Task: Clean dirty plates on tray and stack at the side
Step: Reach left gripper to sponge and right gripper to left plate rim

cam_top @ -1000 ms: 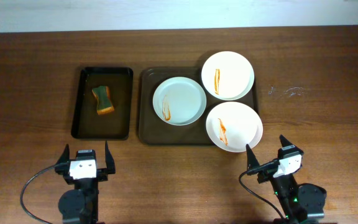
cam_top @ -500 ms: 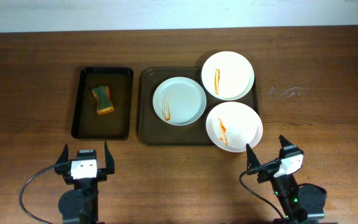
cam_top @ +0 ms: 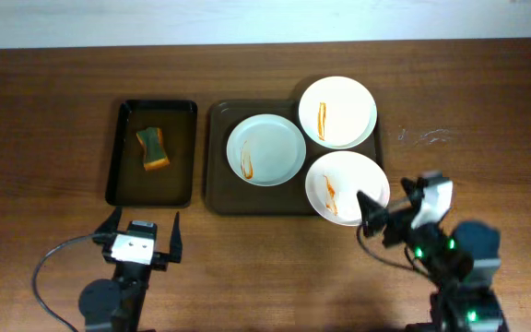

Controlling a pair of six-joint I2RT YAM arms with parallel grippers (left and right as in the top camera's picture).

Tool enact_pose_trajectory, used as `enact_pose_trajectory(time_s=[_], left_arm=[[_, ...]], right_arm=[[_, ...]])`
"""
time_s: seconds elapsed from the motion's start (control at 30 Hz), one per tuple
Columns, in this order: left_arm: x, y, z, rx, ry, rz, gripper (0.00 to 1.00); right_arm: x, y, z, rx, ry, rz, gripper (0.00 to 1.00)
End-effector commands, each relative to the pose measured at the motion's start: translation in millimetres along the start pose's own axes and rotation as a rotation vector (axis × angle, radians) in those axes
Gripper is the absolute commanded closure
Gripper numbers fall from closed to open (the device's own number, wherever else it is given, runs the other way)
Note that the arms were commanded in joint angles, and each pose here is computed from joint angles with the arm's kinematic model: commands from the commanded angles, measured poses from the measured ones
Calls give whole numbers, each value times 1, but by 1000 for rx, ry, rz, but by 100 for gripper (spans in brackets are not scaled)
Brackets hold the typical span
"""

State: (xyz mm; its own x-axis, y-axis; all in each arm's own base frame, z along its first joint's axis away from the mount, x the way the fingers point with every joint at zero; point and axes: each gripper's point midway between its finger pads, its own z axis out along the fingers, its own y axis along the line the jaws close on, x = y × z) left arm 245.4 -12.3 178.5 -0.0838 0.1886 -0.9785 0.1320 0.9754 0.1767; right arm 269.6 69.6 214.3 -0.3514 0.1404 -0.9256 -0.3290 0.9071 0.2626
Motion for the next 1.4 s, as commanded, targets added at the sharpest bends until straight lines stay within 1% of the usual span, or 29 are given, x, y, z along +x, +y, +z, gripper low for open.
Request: enact_pose_trajectory(time_s=[0.0, 0.07, 0.17, 0.2, 0.27, 0.3, 0.37, 0.43, 0.5, 0.57, 0.6, 0.63, 0.67, 0.7, 0.73, 0.77, 0.8, 0.87, 0.9, 0.93, 1.0, 1.03, 1.13, 1.3, 1.37], left_arm=[[-43, 3, 1, 32, -19, -3, 1], [-54, 0, 15, 93, 35, -18, 1], [-69, -10, 49, 239, 153, -68, 0], [-73, -13, 66, 298, 232, -104, 0], [-75, -15, 99, 395, 441, -199, 0], [-76, -16, 108, 428, 509, -234, 0], [-78, -24, 123, 519, 611, -312, 0], [-67, -34, 129, 586, 668, -375, 0], [-55, -37, 131, 594, 708, -396, 0], [-46, -33, 136, 568, 735, -389, 0], [-41, -34, 137, 566, 747, -392, 0], [-34, -32, 140, 549, 768, -390, 0], [-26, -23, 148, 468, 795, -441, 0], [-26, -10, 159, 371, 790, -470, 0], [-32, -2, 166, 321, 768, -480, 0], [-55, 22, 180, 206, 711, -472, 0], [-83, 46, 192, 113, 648, -422, 0], [-110, 69, 204, 27, 600, -384, 0], [-111, 73, 206, 5, 610, -389, 0], [-103, 72, 204, -5, 642, -398, 2], [-85, 73, 200, -27, 712, -399, 3], [-72, 75, 196, -55, 764, -392, 3], [-41, 71, 198, -57, 861, -400, 4], [3, 65, 210, -49, 966, -411, 4], [13, 64, 212, -50, 989, -412, 4]], right_arm=[[-24, 7, 17, -50, 88, 47, 2], [-33, 3, 30, -41, 155, 78, 2], [-48, -3, 49, -31, 227, 108, 2], [-51, -4, 56, -29, 265, 123, 2], [-54, 3, 70, -45, 349, 130, 1], [-54, 6, 74, -54, 374, 132, 2], [-61, 16, 85, -115, 371, 134, 2], [-73, 23, 97, -181, 315, 113, 2], [-77, 22, 109, -171, 294, 162, 8], [-67, 16, 122, -80, 327, 220, 15], [-62, 18, 129, -50, 352, 234, 17], [-58, 23, 139, -23, 393, 238, 17], [-56, 30, 152, -6, 452, 234, 17], [-57, 33, 160, 10, 491, 230, 18], [-56, 34, 167, 34, 529, 226, 19], [-51, 36, 181, 59, 593, 217, 20], [-47, 38, 192, 64, 624, 216, 24], [-31, 34, 207, 84, 660, 235, 32], [-20, 31, 211, 97, 687, 258, 36], [-2, 28, 217, 117, 730, 285, 42], [19, 29, 224, 130, 779, 297, 49], [39, 27, 230, 169, 819, 308, 52], [80, 9, 237, 337, 879, 306, 55], [124, -5, 248, 382, 954, 304, 56], [131, -7, 255, 380, 948, 303, 57]])
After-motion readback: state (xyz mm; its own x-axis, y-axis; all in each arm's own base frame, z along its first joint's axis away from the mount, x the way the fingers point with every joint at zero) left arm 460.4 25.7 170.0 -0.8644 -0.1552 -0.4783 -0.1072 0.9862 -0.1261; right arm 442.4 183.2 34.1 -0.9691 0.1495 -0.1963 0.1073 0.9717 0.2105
